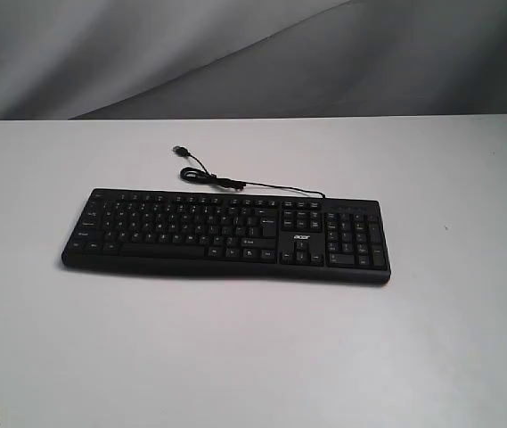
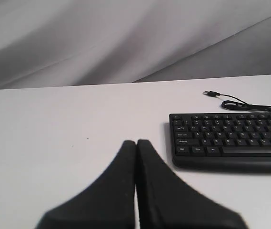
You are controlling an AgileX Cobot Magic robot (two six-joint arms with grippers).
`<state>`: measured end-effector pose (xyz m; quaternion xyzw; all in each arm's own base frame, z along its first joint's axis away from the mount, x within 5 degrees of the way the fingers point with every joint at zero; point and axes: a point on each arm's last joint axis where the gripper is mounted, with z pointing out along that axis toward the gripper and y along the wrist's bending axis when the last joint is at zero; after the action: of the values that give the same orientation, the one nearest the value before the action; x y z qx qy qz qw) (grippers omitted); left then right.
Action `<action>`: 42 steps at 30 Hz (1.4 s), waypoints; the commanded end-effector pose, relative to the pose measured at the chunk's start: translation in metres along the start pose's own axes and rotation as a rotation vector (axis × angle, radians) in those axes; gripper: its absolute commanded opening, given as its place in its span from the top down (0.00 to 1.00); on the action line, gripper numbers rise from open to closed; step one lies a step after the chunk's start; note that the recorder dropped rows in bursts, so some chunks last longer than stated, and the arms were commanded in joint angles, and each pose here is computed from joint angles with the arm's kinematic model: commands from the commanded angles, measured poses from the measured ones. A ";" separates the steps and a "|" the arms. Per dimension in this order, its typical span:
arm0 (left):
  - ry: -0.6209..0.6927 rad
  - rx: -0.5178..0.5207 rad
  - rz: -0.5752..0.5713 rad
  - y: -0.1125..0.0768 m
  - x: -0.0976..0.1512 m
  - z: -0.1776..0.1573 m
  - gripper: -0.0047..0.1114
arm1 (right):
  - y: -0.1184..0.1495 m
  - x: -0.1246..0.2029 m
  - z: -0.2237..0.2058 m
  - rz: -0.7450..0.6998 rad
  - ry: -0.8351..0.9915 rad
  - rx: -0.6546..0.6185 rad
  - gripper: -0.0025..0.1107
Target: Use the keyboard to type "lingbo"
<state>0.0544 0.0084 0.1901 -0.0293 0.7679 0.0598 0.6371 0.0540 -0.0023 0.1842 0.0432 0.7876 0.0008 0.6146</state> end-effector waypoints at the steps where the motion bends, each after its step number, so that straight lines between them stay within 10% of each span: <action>1: -0.006 0.001 -0.006 0.000 0.001 0.000 0.96 | -0.001 0.001 0.000 -0.009 -0.002 0.011 0.98; 12: -0.006 0.001 -0.006 0.000 0.001 0.000 0.96 | -0.001 0.000 0.000 -0.021 -0.013 0.015 0.98; 21: -0.006 0.001 -0.006 0.000 0.001 0.000 0.96 | 0.001 -0.061 -0.024 -0.006 -0.749 -0.009 0.98; 26: -0.006 0.001 -0.006 0.000 0.001 0.000 0.96 | 0.003 -0.079 -0.047 0.383 -1.046 -0.265 0.98; 35: -0.006 0.001 -0.006 0.000 0.001 0.000 0.96 | 0.011 -0.124 -0.035 0.300 -0.750 -0.213 0.98; 42: -0.006 0.001 -0.006 0.000 0.001 0.000 0.96 | 0.022 -0.166 0.057 0.264 -0.339 -0.232 0.98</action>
<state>0.0544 0.0084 0.1901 -0.0293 0.7679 0.0598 0.6371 0.1062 0.0033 0.3369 0.0956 0.5763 0.1764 0.7922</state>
